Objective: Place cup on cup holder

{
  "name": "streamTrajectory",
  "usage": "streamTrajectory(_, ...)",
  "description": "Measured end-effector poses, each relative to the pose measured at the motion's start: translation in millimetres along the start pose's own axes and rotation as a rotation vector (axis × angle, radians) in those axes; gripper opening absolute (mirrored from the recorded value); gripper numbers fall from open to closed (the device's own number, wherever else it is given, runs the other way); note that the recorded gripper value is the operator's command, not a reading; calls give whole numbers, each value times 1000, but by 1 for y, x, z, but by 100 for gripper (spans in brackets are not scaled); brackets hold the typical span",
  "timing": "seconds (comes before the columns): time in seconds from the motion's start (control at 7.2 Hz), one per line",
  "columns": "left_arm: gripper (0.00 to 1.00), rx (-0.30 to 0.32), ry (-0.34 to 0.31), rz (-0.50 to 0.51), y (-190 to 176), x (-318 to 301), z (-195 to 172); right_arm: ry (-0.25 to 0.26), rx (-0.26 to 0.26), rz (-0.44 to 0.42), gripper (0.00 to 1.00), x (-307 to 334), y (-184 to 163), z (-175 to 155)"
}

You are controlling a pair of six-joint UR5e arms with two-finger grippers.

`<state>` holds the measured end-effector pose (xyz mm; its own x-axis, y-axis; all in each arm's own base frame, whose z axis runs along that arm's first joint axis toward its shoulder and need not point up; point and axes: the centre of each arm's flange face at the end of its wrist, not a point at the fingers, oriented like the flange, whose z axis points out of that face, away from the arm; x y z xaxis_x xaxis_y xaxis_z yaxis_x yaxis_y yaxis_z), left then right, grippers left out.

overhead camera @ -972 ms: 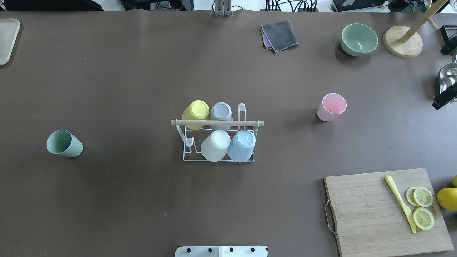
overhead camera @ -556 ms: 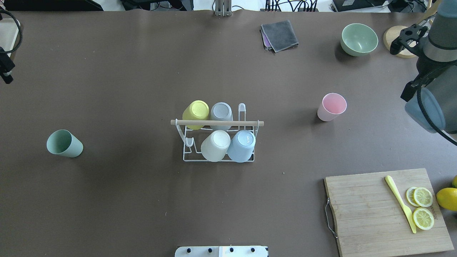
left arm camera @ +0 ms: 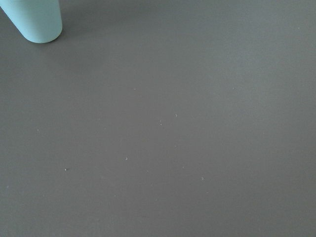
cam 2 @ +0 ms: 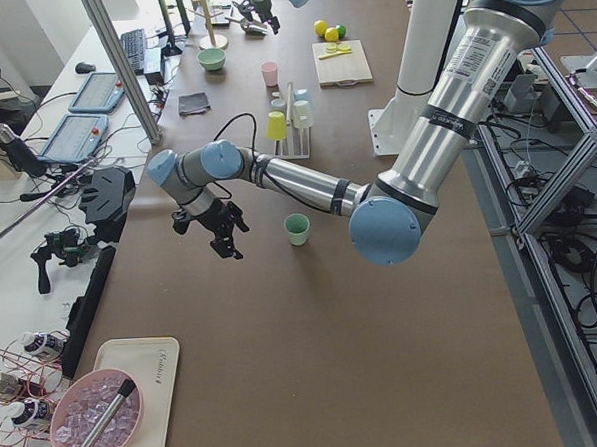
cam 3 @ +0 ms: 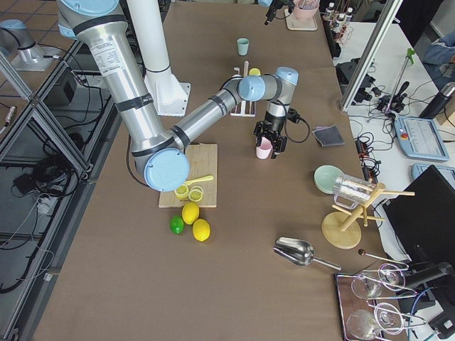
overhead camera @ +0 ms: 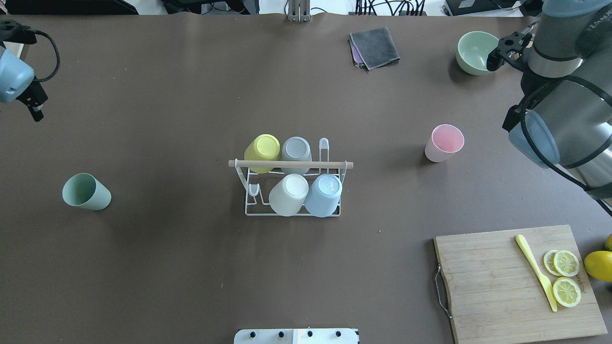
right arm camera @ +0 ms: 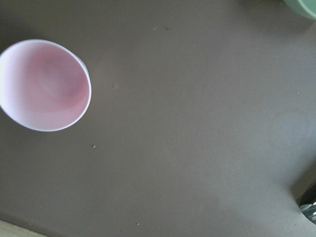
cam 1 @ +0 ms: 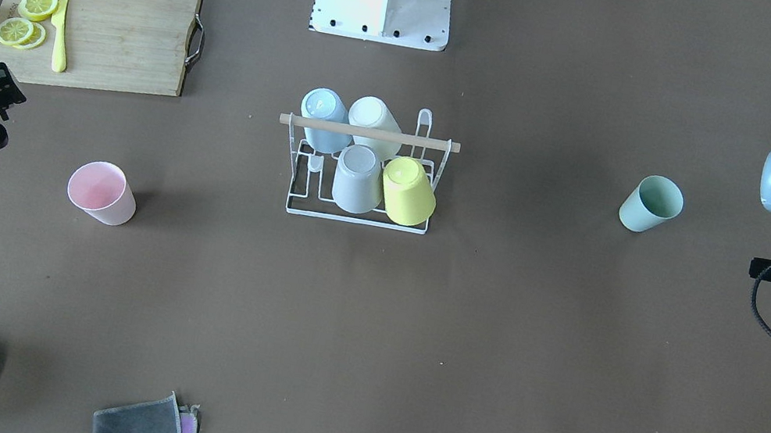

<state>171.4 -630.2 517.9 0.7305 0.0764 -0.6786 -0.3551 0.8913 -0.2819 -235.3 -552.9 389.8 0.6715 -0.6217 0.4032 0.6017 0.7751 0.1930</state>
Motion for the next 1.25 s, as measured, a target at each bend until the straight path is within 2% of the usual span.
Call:
streamTrajectory(0.14,98,-41,33,-6,-5,15,23,-6,18,-16,100,-7,-7,1)
streamTrajectory(0.42,98,-91,49,-46,-12,33,51,-20,23,-37,100,-22,-31,5)
streamTrajectory(0.97,98,-147,31,-46,-37,67,74,-121,2,-41,100,-47,-113,-9)
streamTrajectory(1.25,98,-173,34,-44,-40,78,88,-142,-26,-55,100,-62,-130,1)
